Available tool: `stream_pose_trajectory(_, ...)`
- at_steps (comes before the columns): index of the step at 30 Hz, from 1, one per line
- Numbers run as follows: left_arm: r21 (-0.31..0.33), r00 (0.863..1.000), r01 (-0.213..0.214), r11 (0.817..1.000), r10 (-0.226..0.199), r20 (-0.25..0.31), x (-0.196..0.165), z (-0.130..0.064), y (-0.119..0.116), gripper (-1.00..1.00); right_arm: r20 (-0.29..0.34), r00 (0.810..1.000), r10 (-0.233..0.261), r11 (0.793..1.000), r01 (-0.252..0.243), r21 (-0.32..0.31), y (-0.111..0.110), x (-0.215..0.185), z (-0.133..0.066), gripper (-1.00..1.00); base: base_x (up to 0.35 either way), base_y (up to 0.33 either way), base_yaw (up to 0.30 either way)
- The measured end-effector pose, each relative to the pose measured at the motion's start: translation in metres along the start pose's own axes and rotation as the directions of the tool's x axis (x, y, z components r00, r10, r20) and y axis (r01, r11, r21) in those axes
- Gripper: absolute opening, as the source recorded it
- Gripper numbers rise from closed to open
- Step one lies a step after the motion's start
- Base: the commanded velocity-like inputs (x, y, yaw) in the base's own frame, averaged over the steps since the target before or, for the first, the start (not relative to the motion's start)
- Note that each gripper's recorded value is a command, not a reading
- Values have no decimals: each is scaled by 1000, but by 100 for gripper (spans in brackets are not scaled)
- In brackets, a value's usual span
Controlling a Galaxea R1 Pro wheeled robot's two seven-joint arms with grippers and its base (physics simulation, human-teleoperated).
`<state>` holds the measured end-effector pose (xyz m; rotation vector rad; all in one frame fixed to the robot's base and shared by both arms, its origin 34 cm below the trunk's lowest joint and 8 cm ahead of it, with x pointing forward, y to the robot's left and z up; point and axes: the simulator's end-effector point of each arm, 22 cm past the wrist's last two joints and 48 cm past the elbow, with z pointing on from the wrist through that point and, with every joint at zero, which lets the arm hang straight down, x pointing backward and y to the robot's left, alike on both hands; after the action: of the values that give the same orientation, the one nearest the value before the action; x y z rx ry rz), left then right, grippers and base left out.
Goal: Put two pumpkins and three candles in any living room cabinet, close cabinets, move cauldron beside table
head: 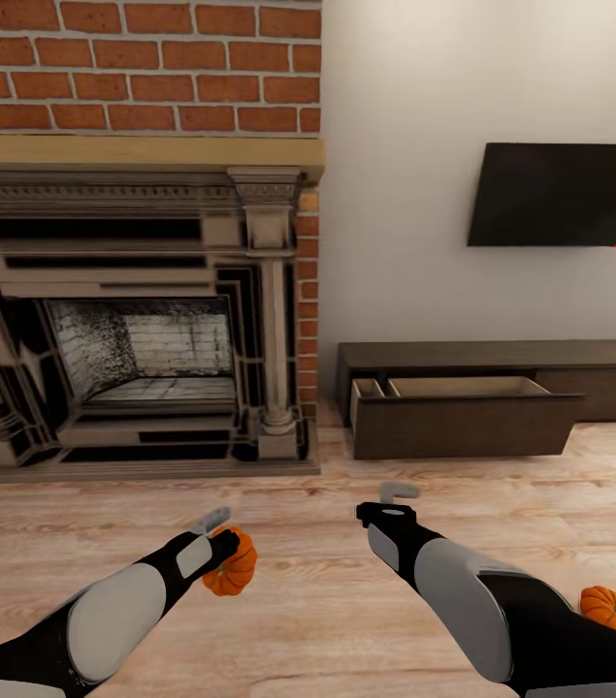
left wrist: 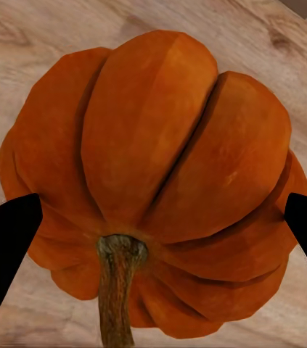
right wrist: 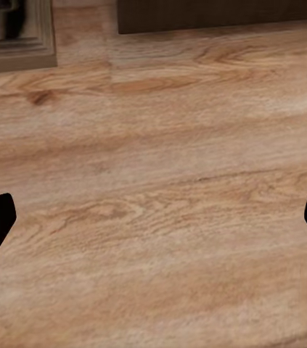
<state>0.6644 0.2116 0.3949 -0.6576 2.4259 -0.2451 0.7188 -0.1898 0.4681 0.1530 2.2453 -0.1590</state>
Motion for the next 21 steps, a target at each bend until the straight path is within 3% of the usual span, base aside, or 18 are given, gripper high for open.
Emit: stream_pose_trajectory(21,-5,1000,0,1000,0,-11,9,1,4,-100,0,1000,0,1000,0,0,0,0,0,100,0,-295,0)
